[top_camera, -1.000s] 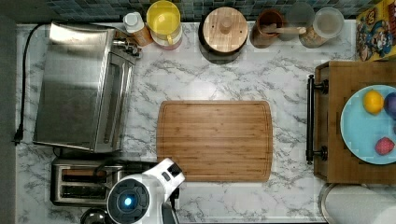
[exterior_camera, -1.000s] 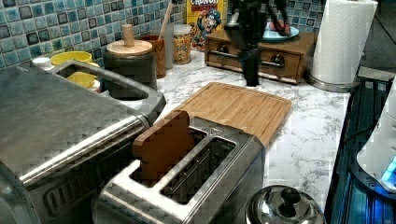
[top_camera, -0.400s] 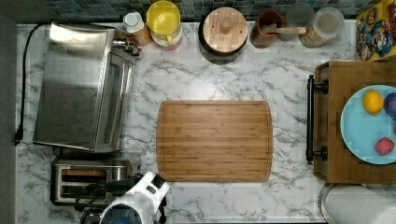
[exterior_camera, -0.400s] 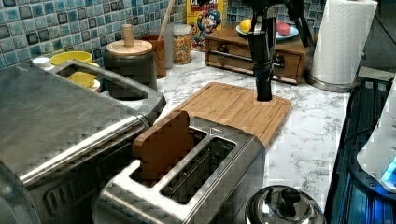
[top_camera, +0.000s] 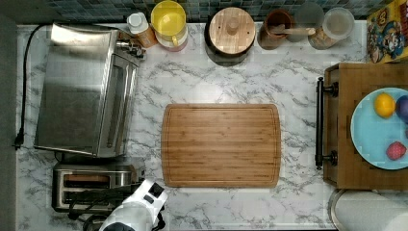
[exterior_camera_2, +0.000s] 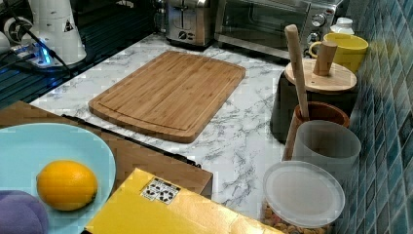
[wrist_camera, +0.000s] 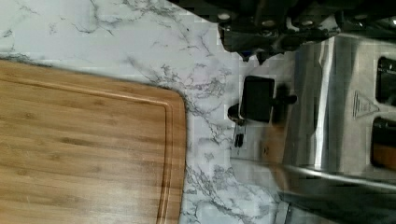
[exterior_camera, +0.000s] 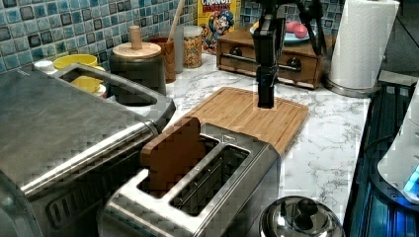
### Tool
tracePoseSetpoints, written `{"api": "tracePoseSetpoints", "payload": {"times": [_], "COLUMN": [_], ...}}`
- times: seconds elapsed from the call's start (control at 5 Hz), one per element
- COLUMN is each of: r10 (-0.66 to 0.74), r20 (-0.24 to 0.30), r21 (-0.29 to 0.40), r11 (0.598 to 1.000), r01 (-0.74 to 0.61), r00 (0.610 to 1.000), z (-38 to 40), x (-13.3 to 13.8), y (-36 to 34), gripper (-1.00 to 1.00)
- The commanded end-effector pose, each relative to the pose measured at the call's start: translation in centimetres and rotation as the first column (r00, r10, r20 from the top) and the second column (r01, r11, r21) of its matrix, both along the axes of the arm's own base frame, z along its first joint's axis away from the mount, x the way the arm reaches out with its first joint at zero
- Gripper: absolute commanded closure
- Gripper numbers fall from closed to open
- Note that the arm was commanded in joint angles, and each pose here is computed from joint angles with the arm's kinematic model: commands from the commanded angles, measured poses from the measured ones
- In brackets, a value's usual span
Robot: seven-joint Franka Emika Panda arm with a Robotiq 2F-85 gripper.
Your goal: Turn on the toaster.
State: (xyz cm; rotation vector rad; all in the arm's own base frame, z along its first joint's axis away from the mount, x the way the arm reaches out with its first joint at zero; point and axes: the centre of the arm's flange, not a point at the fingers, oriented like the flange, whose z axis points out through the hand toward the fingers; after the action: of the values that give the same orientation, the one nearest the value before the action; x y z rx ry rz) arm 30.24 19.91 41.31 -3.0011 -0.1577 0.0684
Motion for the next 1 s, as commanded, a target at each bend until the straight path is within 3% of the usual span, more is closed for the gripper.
{"api": "tracePoseSetpoints", "payload": {"times": [0.2, 0.6, 1.0], "r10": [-0.151, -0.232, -0.368], "r20": [-0.055, -0.022, -0.025], "r21": [0.097, 0.091, 0.036], "r11": [0.983, 0.968, 0.929], "r01": [0.155, 0.233, 0.368], "r00": [0.987, 0.972, 0.930], "z": [-1.0, -1.7, -2.4], "x": [1.3, 2.6, 6.1], "y": [1.8, 2.8, 0.4], "gripper": [1.00, 1.00, 1.00]}}
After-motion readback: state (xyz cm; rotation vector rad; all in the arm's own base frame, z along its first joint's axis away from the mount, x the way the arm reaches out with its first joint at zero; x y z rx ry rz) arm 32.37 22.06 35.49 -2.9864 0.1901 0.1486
